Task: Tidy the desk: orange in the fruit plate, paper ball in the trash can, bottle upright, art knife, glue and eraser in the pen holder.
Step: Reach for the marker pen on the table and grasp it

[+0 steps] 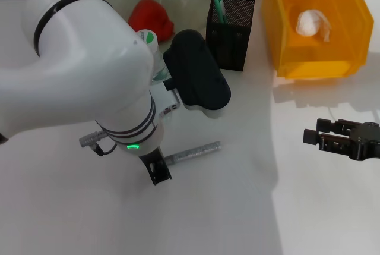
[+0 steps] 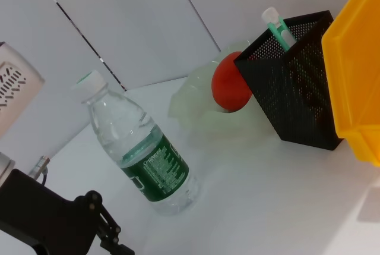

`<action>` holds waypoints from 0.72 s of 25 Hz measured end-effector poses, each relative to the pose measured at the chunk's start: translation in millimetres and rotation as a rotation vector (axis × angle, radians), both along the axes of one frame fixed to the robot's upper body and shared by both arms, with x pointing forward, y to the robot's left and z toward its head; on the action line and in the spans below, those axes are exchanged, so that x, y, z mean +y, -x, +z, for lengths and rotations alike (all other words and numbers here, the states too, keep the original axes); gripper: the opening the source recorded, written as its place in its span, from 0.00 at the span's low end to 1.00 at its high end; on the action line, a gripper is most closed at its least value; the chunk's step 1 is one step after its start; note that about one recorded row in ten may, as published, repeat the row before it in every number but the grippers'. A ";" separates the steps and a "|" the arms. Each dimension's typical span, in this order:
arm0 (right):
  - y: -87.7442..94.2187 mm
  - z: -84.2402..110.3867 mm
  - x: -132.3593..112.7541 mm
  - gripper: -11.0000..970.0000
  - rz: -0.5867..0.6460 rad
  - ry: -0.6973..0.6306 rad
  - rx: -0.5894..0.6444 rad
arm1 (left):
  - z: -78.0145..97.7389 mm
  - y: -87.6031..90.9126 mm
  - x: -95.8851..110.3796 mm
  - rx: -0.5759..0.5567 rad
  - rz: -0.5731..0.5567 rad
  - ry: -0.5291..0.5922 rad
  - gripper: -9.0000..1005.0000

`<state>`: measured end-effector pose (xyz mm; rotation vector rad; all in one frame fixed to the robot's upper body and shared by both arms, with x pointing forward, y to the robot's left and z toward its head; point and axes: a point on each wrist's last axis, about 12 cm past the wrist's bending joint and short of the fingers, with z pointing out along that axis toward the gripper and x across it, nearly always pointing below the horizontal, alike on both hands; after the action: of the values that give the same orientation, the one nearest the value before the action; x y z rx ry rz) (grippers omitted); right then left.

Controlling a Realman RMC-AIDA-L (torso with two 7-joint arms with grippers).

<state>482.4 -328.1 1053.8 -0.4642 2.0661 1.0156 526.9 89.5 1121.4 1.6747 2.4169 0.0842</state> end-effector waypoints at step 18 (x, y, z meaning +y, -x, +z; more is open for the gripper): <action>1.1 -3.2 2.6 0.60 0.005 -0.011 0.006 | -1.5 0.3 -0.8 0.004 0.002 0.002 0.16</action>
<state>481.3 -325.5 1050.6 -0.4617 2.0652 1.0317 526.7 88.7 1119.9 1.6728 2.4215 0.0782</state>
